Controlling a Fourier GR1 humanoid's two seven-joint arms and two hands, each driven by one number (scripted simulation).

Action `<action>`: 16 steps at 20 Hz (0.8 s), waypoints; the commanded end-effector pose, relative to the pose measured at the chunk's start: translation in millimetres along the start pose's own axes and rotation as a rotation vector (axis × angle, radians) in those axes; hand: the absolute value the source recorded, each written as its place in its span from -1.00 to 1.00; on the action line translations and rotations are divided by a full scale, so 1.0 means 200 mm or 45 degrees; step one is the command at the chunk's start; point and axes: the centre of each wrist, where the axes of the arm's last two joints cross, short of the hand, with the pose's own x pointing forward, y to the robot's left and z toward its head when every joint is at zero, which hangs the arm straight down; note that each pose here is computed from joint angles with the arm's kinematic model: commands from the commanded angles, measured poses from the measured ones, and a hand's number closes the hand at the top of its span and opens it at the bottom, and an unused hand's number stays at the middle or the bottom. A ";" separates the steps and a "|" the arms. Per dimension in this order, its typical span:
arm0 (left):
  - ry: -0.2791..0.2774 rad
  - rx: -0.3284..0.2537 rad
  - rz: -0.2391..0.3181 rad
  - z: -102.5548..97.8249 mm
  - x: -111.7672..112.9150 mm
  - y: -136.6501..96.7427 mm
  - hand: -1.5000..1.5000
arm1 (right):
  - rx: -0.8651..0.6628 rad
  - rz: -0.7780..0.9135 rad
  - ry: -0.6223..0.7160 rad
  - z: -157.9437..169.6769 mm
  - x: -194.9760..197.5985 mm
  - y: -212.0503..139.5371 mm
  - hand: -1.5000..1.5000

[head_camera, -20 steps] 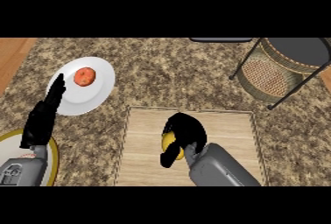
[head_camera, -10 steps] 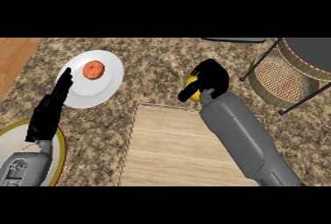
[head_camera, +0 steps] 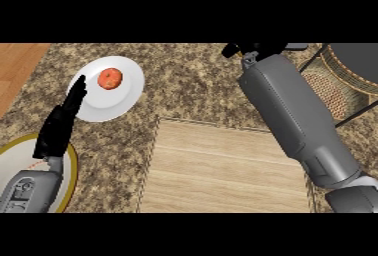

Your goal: Pick the lemon from the tray and place it in the tiered basket

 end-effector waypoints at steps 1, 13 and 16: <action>0.003 -0.015 0.023 -0.02 0.02 -0.01 0.00 | -0.277 -0.113 0.178 -0.03 0.20 -0.14 1.00; 0.025 0.017 0.023 0.00 -0.03 -0.05 0.00 | -0.348 -0.029 0.252 -0.24 0.31 -0.33 1.00; 0.041 0.019 0.005 0.03 -0.06 0.00 0.00 | -0.321 0.136 0.278 -0.37 0.17 -0.28 1.00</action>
